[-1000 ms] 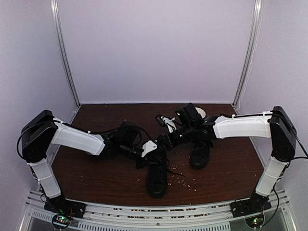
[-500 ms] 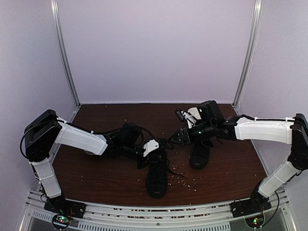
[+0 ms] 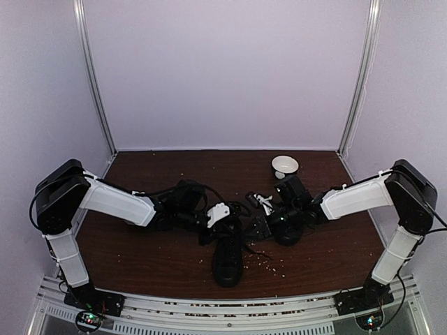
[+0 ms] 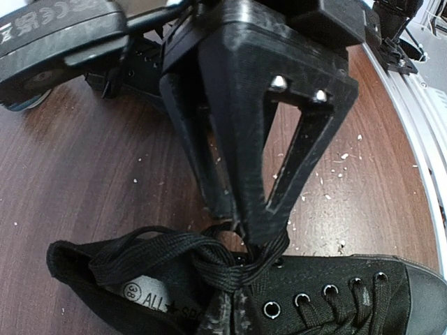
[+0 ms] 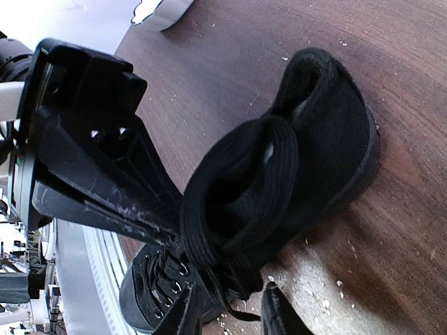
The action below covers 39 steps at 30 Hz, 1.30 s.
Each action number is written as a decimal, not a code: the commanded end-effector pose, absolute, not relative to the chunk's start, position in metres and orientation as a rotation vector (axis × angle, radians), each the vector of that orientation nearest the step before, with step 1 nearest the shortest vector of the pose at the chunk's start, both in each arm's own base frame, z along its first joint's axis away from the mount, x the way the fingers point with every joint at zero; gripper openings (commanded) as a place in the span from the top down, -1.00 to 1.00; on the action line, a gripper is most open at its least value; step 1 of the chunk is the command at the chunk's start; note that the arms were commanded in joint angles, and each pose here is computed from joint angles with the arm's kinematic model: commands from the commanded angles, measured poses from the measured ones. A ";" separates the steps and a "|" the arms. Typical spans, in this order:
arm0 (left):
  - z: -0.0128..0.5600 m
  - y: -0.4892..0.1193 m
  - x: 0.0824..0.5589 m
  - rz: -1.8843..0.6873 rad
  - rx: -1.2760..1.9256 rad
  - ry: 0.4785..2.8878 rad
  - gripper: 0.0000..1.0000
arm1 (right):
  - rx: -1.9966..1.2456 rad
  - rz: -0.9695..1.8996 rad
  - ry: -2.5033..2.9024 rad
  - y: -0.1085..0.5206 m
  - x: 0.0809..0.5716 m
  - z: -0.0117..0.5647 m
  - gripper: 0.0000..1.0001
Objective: Tie the shoes
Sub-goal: Tie the loops with the shoelace on the shoe.
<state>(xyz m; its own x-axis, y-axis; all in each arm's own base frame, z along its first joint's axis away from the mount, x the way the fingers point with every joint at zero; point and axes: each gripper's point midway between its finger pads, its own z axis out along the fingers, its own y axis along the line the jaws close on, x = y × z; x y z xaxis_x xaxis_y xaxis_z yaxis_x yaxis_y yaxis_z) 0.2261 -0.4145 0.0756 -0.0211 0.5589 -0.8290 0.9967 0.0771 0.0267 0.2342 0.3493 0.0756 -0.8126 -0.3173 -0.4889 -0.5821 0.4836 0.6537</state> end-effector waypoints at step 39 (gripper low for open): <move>0.070 -0.399 0.225 -0.859 1.607 1.730 0.34 | -0.994 1.138 2.364 0.370 0.240 0.100 0.59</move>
